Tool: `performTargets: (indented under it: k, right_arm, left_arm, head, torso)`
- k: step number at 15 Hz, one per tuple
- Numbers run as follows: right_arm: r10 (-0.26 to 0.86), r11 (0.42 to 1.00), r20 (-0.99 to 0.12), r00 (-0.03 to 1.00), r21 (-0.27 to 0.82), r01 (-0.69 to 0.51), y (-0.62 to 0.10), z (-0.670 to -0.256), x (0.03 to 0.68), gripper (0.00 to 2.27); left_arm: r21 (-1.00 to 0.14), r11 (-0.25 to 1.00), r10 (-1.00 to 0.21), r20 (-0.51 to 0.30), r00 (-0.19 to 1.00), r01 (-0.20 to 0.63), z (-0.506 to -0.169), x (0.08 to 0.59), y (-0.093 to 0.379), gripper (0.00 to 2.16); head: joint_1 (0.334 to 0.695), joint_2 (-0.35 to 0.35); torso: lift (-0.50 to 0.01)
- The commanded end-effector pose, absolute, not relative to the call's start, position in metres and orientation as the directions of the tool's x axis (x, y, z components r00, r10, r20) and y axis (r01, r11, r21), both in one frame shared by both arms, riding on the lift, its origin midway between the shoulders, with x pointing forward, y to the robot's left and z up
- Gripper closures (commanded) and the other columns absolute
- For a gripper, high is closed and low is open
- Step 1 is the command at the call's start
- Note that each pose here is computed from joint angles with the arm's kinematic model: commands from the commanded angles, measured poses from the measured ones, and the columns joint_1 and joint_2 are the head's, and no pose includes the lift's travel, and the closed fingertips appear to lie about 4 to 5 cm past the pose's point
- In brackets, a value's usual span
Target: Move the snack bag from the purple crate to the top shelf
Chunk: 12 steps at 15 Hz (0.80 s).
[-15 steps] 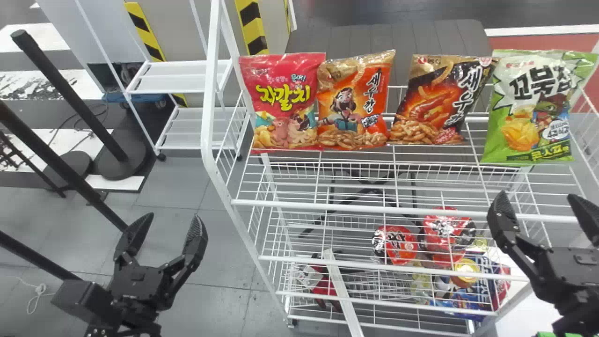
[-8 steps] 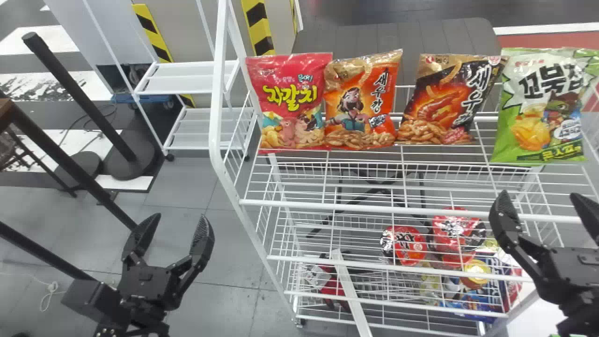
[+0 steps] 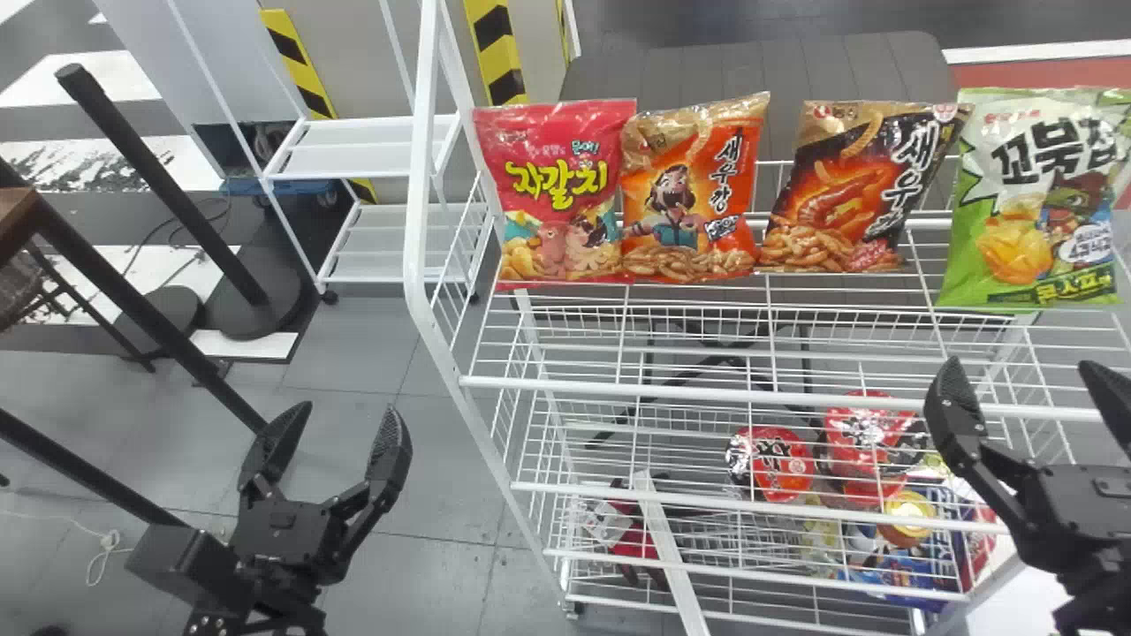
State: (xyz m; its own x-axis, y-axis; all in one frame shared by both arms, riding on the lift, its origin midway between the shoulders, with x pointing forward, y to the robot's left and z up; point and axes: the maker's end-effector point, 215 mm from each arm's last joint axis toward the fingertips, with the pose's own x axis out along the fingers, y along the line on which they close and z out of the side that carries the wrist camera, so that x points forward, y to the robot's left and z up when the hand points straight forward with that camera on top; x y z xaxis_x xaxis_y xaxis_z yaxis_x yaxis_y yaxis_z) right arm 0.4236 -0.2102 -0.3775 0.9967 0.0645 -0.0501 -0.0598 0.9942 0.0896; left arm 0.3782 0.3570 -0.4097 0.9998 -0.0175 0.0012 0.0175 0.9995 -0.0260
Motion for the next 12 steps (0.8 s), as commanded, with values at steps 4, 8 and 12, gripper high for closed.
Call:
performTargets:
  k: [4, 8, 12]
  right_arm:
    - [0.073, 0.994, -0.048, 0.996, 0.085, -0.069, -0.2049, -0.3757, 0.4257, 0.08]
    - [0.072, 0.994, -0.046, 0.996, 0.084, -0.068, -0.2058, -0.3755, 0.4271, 0.08]
    - [0.072, 0.994, -0.051, 0.996, 0.086, -0.067, -0.2057, -0.3779, 0.4286, 0.08]
  left_arm:
    - [-0.026, 0.999, -0.018, -0.003, 1.0, 0.018, -0.4113, 0.3782, 0.3569, 0.13]
    - [-0.027, 0.999, -0.018, -0.002, 1.0, 0.017, -0.4107, 0.38, 0.3564, 0.13]
    - [-0.025, 1.0, -0.015, -0.005, 1.0, 0.015, -0.4119, 0.3802, 0.3572, 0.13]
  head:
    - [0.695, 0.209]
    - [0.695, 0.211]
    - [0.695, 0.209]
  torso:
    - [0.0]
    - [0.0]
    - [0.0]
